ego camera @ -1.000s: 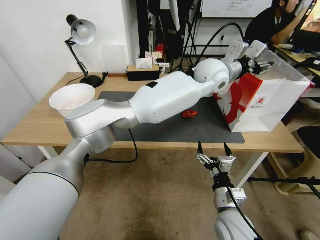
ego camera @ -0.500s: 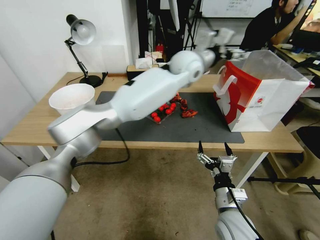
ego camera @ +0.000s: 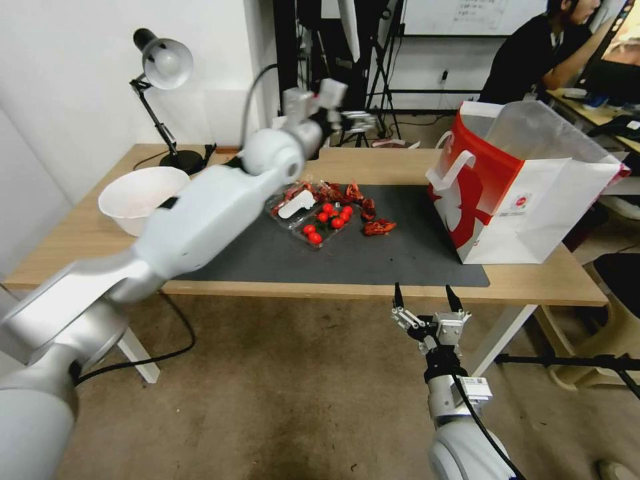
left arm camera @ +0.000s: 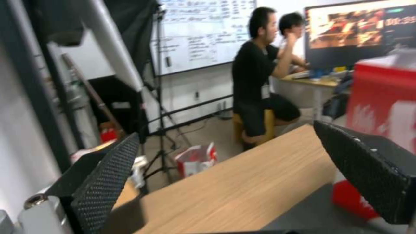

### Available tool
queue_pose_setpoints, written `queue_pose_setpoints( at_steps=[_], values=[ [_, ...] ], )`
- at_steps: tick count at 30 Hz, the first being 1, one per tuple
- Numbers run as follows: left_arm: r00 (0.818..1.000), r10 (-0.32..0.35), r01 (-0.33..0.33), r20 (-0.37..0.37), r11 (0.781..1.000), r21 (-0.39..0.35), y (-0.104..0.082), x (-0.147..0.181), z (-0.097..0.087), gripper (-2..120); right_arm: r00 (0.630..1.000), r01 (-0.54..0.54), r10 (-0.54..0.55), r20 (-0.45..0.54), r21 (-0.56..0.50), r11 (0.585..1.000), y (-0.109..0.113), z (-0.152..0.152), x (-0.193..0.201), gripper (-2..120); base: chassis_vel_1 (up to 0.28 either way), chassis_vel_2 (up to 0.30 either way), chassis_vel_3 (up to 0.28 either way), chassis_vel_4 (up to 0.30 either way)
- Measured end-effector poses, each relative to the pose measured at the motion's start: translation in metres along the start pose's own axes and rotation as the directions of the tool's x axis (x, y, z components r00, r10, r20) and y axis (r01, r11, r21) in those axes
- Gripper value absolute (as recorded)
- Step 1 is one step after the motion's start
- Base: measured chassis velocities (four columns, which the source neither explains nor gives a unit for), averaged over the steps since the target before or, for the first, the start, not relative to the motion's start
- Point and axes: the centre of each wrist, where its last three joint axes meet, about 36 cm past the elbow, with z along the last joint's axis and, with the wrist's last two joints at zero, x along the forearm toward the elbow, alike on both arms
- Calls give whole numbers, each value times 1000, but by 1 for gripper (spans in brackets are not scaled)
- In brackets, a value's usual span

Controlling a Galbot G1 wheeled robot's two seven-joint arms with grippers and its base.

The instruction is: Pick up the trash from the table and place it into the takeout bag.

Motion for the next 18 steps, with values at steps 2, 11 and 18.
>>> queue_pose_setpoints(
  at_steps=[2,11,18],
  values=[
    [999,-35,35,8,999,-2,18,23,13,100,1000,4,-4,-1,3,1000,1,0,0,100,0,0,0,0],
    [988,-152,152,1,988,-33,65,119,43,100,1000,12,-12,-1,4,1000,2,-1,1,100,0,0,0,0],
    [977,-212,214,33,975,-56,69,182,58,100,1000,15,-15,0,4,1000,4,-1,2,100,0,0,0,0]
  ],
)
